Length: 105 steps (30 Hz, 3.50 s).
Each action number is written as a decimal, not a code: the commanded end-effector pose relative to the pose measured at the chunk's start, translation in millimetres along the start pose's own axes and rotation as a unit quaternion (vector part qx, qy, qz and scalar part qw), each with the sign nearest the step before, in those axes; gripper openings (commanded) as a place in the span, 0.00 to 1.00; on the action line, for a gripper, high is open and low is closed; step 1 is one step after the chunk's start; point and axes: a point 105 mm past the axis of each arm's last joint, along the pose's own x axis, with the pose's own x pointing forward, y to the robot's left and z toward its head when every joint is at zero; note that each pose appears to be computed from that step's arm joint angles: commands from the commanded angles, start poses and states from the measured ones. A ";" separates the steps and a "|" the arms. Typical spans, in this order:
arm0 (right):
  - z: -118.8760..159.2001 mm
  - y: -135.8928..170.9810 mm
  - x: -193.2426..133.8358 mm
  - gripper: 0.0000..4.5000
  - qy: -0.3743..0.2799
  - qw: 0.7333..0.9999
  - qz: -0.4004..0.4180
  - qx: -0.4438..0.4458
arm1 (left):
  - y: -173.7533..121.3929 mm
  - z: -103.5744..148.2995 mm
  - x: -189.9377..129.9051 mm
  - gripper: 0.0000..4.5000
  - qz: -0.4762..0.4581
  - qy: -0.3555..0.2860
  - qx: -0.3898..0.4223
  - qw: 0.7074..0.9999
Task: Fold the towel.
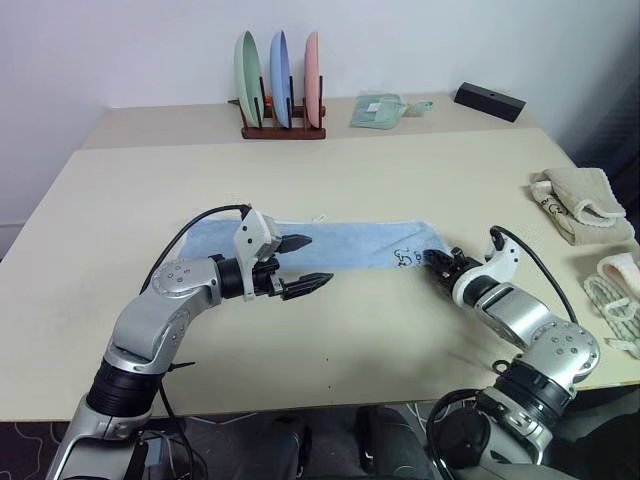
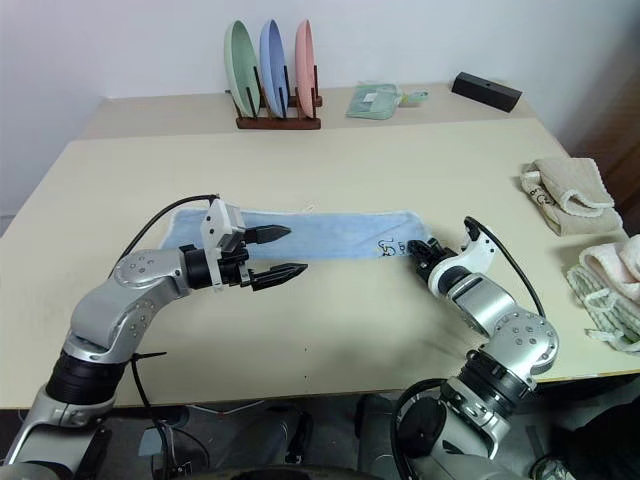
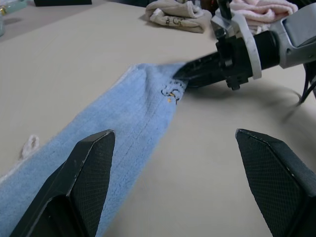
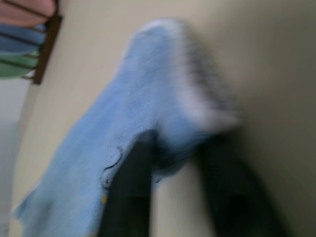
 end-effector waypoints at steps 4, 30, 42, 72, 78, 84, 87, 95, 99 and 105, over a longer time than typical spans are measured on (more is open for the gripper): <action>31.6 -10.3 -17.1 0.01 -0.047 0.997 -0.025 -0.057 | -0.1 7.9 -3.4 0.88 0.003 -0.013 0.013 1.000; -69.0 115.0 2.6 0.01 0.141 0.738 0.273 -0.601 | 16.2 10.4 -6.0 0.88 0.037 -0.017 0.029 0.999; -85.1 93.7 15.6 0.01 0.154 0.739 0.259 -0.603 | 11.6 5.5 -11.6 0.88 0.048 -0.012 0.016 0.999; -69.2 66.4 63.1 0.01 0.072 0.738 0.255 -0.620 | 31.4 -34.2 -85.6 0.88 0.221 0.037 -0.049 0.973; -73.2 61.5 57.7 0.01 0.067 0.714 0.272 -0.642 | 21.3 -36.8 -83.4 0.88 0.235 0.027 -0.075 0.969; -30.6 109.7 37.9 0.12 -0.025 0.704 0.303 -0.642 | 2.7 -52.9 -82.5 0.94 0.291 0.020 -0.161 0.943; -22.0 125.4 24.7 0.41 -0.042 0.678 0.325 -0.658 | -3.7 -52.3 -86.2 1.00 0.320 -0.024 -0.244 0.915; -19.7 135.4 10.6 0.96 -0.058 0.656 0.343 -0.669 | -4.2 -59.6 -88.3 1.00 0.361 -0.062 -0.392 0.844; -21.6 138.2 8.5 0.96 -0.061 0.657 0.350 -0.665 | 8.2 -62.6 -88.5 1.00 0.386 -0.091 -0.458 0.796; -26.1 139.0 5.6 0.96 -0.068 0.650 0.351 -0.671 | 25.9 -84.5 -78.1 1.00 0.417 -0.068 -0.528 0.737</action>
